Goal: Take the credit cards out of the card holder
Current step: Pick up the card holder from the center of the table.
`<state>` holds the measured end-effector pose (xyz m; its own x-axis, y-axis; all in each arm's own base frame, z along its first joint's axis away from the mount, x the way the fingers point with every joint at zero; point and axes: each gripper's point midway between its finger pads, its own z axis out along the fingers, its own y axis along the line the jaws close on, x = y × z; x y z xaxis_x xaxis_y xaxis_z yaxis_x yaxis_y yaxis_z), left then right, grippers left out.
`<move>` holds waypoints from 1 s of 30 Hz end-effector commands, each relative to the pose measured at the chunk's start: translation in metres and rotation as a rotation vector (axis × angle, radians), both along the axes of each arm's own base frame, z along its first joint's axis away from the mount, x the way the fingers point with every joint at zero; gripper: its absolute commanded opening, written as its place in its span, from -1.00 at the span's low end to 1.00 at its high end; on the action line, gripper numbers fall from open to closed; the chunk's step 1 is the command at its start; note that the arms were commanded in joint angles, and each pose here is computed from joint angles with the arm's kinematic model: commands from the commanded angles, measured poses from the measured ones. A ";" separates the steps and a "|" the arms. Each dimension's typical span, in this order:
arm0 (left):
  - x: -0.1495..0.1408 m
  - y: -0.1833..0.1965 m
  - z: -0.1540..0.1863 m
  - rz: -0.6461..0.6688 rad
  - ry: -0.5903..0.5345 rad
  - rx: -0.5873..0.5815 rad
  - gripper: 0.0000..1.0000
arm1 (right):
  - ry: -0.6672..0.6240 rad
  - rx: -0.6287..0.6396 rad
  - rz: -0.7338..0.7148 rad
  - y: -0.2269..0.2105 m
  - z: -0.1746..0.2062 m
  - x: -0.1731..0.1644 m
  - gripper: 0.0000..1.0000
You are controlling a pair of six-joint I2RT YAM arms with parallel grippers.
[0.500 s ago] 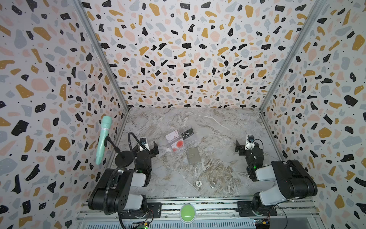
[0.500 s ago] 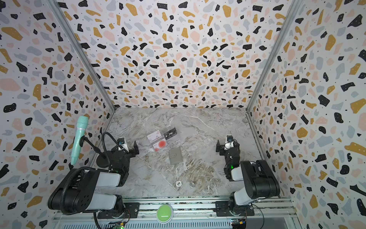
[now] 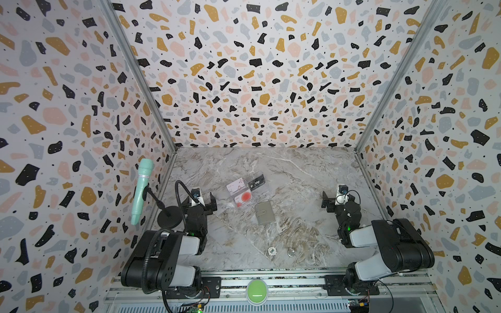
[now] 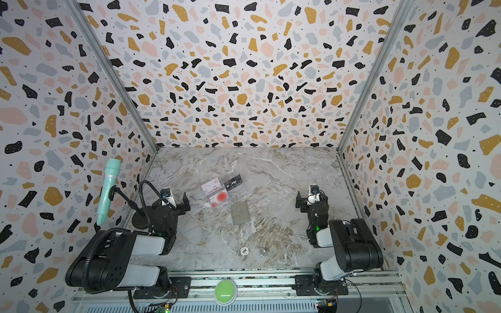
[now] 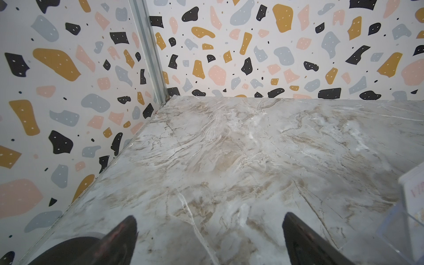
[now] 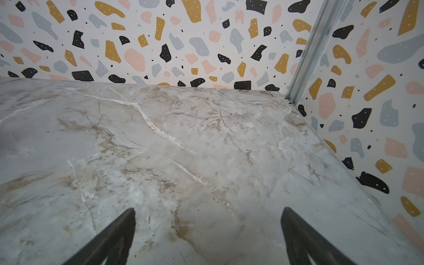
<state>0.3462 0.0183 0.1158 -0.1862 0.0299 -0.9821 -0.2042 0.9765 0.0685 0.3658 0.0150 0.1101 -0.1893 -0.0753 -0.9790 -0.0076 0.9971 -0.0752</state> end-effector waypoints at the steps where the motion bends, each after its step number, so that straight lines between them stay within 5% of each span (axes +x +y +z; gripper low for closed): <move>1: 0.006 0.001 0.017 0.003 -0.057 -0.007 1.00 | -0.031 0.008 0.010 0.000 0.011 0.004 0.98; 20: 0.004 0.001 0.019 0.005 -0.067 -0.006 1.00 | -0.030 0.005 0.011 0.000 0.011 0.004 0.97; 30: -0.016 0.011 0.063 0.084 -0.119 -0.124 1.00 | 0.039 0.052 -0.088 -0.013 0.040 0.014 0.98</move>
